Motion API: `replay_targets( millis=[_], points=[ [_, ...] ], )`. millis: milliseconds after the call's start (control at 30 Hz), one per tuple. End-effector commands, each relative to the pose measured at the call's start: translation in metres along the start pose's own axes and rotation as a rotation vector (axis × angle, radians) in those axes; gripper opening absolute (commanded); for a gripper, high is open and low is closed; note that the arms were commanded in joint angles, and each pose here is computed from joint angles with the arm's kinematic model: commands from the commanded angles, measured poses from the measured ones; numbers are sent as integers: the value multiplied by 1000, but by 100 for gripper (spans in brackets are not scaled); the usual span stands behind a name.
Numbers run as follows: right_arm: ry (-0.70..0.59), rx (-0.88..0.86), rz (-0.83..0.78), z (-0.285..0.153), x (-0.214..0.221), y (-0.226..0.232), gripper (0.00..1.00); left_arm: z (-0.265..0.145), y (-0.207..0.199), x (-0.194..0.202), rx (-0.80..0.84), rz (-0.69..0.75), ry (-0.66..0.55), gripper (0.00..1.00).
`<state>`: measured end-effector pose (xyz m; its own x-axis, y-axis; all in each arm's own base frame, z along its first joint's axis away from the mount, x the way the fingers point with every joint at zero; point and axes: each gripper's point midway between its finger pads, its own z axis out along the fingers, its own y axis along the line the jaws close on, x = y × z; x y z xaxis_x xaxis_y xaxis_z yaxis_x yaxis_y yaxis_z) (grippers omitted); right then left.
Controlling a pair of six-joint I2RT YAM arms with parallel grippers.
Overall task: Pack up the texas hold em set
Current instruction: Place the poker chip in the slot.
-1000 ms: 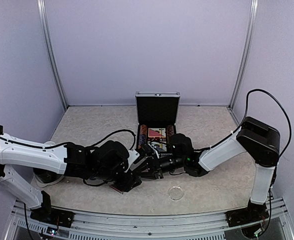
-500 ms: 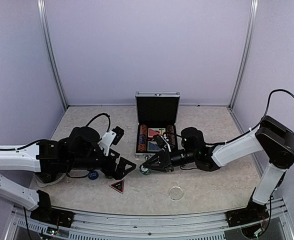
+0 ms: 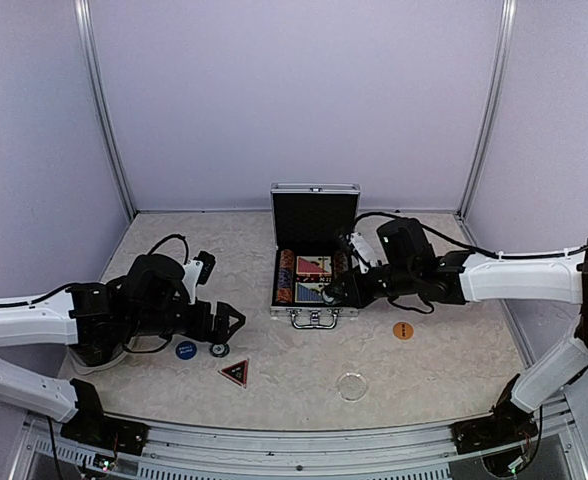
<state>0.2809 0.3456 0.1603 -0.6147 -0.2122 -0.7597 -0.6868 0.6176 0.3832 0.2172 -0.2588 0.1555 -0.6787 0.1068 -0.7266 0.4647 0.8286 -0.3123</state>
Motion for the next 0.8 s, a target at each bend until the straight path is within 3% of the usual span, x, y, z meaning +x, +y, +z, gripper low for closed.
replay_targets(
  millis=[0,300,767],
  points=[
    [45,215,-252,-13,6,-41,0,4,4,3,-17,-19,13,99],
    [36,301,-515,-19,8,-63,0,9,4,4,-20,-23,24,99],
    [114,338,-592,10,14,-83,0,10,9,9,-36,-35,30,99]
  ],
)
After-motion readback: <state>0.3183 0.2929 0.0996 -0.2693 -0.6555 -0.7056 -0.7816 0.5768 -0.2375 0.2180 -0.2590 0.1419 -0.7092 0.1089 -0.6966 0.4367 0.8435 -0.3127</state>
